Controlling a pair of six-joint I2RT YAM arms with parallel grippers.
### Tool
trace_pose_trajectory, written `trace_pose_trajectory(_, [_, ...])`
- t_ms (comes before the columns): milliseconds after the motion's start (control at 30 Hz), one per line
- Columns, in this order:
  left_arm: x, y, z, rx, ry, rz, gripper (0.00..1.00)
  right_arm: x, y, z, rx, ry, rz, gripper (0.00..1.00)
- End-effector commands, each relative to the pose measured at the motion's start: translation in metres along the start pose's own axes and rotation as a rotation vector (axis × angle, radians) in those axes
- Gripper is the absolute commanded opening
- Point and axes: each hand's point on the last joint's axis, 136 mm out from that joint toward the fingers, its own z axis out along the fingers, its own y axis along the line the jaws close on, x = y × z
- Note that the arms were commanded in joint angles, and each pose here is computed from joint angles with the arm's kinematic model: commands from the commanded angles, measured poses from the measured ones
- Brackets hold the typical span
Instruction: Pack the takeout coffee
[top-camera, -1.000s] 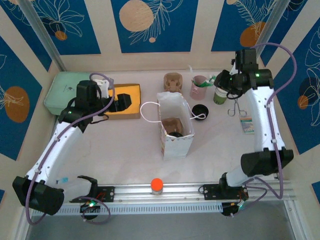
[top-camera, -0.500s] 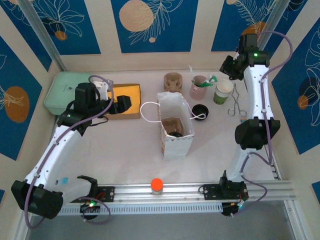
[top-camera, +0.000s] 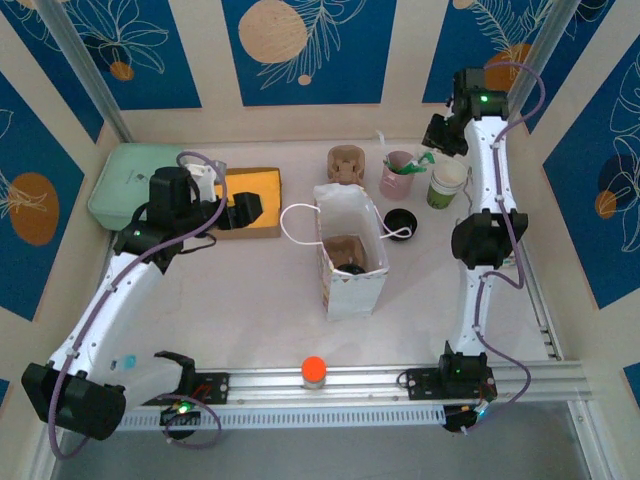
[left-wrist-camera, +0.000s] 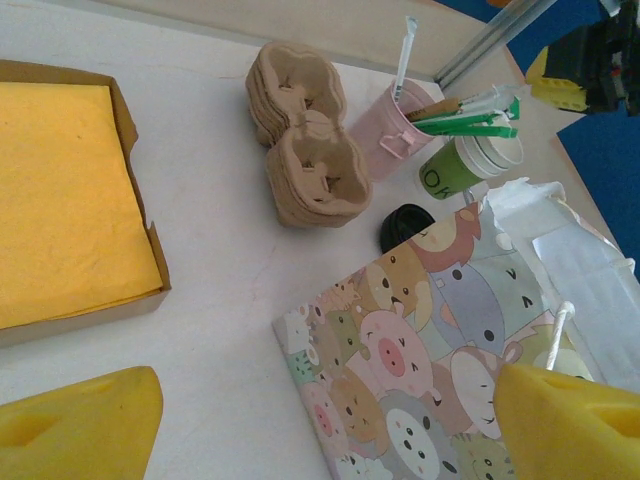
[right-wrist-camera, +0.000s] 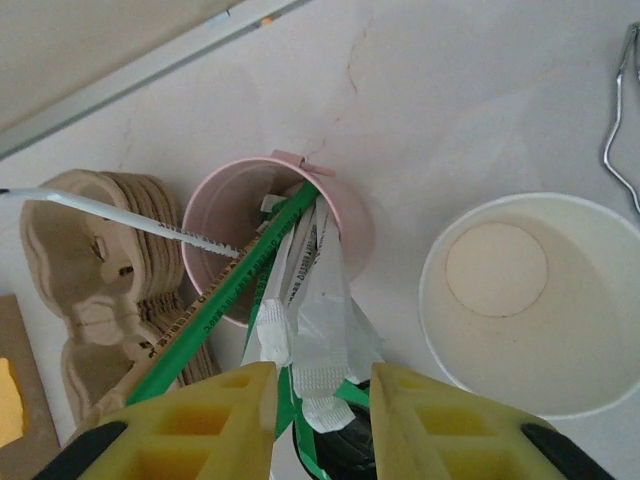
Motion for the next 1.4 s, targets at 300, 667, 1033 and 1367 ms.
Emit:
trace_pose_trajectory(300, [-0.003, 0.0, -0.005, -0.002, -0.009, 0.009, 0.86, 0.0, 0.003, 0.019, 0.025, 0.015, -0.058, 0.31])
trace_pose_trajectory(667, [-0.007, 0.001, -0.003, -0.008, -0.013, 0.016, 0.86, -0.003, 0.0, 0.024, 0.051, 0.003, -0.071, 0.1])
trace_pose_trajectory(1033, [-0.009, -0.001, -0.009, -0.018, -0.026, 0.033, 0.86, -0.007, 0.012, 0.0, 0.085, -0.066, -0.129, 0.0])
trace_pose_trajectory(1367, [-0.011, -0.002, -0.013, -0.024, -0.038, 0.041, 0.86, -0.01, 0.021, -0.039, 0.093, -0.143, -0.157, 0.0])
